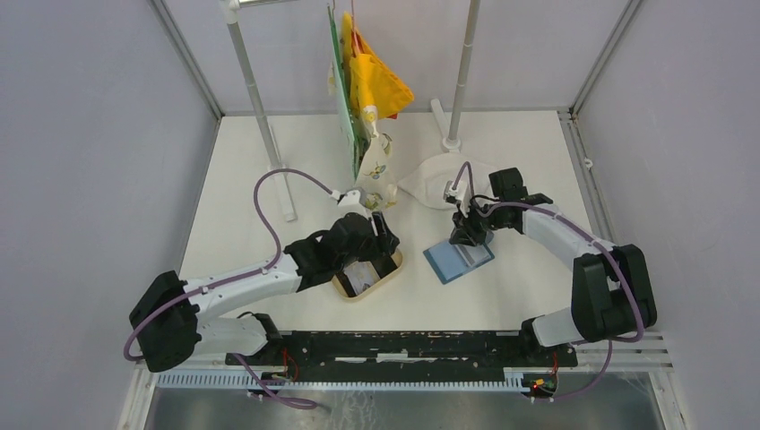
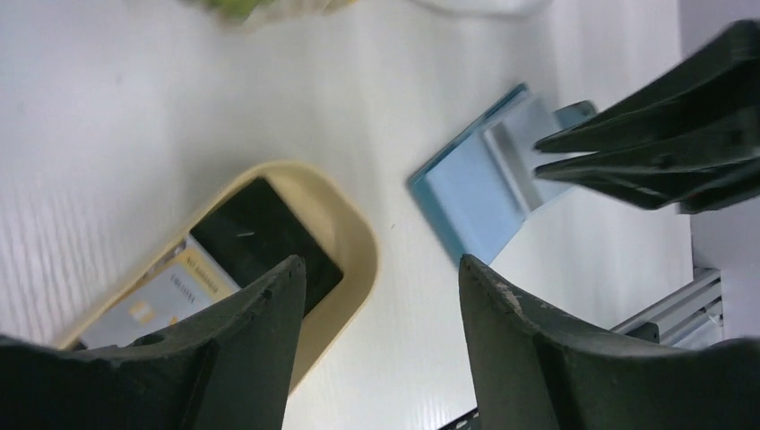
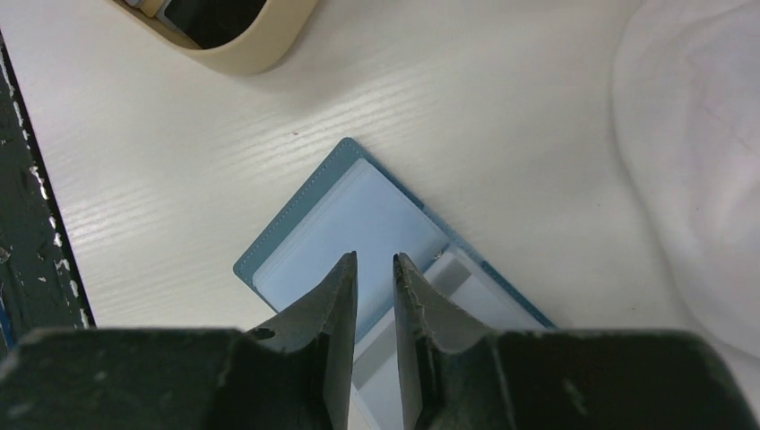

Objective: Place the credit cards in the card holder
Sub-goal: Pick up the credit card from the storage box.

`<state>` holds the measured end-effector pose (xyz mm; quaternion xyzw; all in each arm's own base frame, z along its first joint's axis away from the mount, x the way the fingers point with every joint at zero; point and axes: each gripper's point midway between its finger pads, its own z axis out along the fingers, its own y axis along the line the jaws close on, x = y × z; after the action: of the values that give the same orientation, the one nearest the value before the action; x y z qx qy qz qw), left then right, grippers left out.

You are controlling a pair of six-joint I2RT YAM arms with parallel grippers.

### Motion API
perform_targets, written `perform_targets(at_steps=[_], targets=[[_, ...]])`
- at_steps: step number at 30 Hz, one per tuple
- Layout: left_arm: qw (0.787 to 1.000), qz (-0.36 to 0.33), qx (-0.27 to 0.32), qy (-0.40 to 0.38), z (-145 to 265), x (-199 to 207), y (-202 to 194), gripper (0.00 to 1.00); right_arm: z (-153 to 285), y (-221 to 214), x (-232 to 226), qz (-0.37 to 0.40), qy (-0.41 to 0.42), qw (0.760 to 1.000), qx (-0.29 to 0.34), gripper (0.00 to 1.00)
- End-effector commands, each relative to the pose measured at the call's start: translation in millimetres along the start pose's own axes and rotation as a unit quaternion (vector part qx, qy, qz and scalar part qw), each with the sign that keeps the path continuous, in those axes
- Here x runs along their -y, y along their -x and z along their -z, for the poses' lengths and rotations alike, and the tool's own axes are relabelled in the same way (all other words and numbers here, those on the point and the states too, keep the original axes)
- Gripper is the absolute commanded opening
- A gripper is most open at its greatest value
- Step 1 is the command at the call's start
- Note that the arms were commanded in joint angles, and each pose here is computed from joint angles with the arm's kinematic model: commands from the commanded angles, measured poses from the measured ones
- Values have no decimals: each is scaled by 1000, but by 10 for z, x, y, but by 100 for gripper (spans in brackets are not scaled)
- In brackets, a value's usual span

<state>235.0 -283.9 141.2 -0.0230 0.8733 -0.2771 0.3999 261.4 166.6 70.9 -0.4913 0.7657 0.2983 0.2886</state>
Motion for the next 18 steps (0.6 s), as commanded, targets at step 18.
perform_targets(at_steps=[18], targets=[[981,131,-30,138,-268,-527,-459,74,-44,79,-51,8,21,1000,21,28]])
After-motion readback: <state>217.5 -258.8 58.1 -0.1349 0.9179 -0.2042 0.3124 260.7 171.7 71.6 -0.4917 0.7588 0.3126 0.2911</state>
